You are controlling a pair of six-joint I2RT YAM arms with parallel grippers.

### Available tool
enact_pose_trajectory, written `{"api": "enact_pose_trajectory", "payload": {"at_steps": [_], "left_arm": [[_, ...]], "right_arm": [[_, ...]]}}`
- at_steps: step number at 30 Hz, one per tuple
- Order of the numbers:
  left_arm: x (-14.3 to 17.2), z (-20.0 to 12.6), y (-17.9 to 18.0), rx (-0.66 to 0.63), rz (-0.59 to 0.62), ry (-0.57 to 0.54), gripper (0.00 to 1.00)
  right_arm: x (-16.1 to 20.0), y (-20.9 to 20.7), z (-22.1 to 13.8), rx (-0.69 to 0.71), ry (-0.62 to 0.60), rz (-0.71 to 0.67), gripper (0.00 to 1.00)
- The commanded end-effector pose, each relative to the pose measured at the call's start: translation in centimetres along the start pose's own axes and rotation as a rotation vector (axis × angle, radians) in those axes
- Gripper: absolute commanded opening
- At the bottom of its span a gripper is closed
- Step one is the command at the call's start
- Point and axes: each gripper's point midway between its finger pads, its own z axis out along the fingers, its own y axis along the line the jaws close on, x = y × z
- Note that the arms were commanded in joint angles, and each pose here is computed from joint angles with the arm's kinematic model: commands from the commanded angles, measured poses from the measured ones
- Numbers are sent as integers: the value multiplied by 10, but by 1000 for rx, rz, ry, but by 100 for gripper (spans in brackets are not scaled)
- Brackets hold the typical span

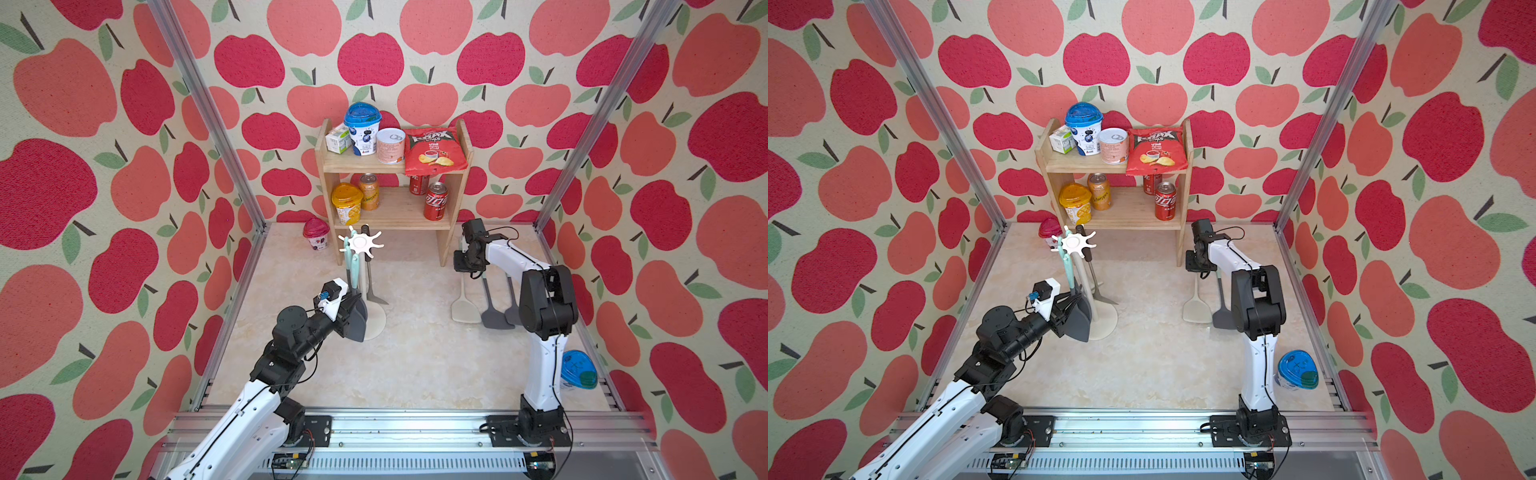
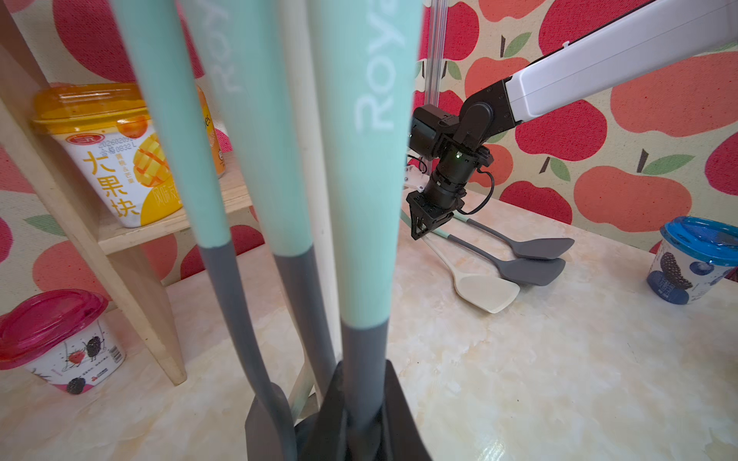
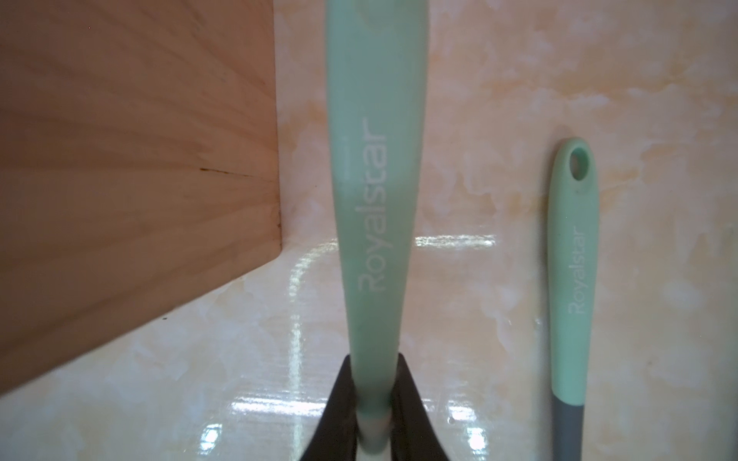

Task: Take the spatula off the kitchen utensil rack
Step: Place the spatula at the center of the board.

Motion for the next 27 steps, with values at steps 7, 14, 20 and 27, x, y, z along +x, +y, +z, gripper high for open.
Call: {"api": "enact_pose_trajectory", "payload": {"at_steps": [7,14,20,27], "left_arm": [[63,-1,-11,53,-38,203,0],[63,-1,-11,50,-38,204,0],[63,-1,-11,52,-46,206,0],[61,-2,-11,53,-50,201,0]], "right_arm": [[-10,-2,15,-18,-9,45,0],[-4,-2,28,-29,19,62,0],[0,-6,30,-18,26,61,0],[9,-12,38,-14,53,82,0]]}}
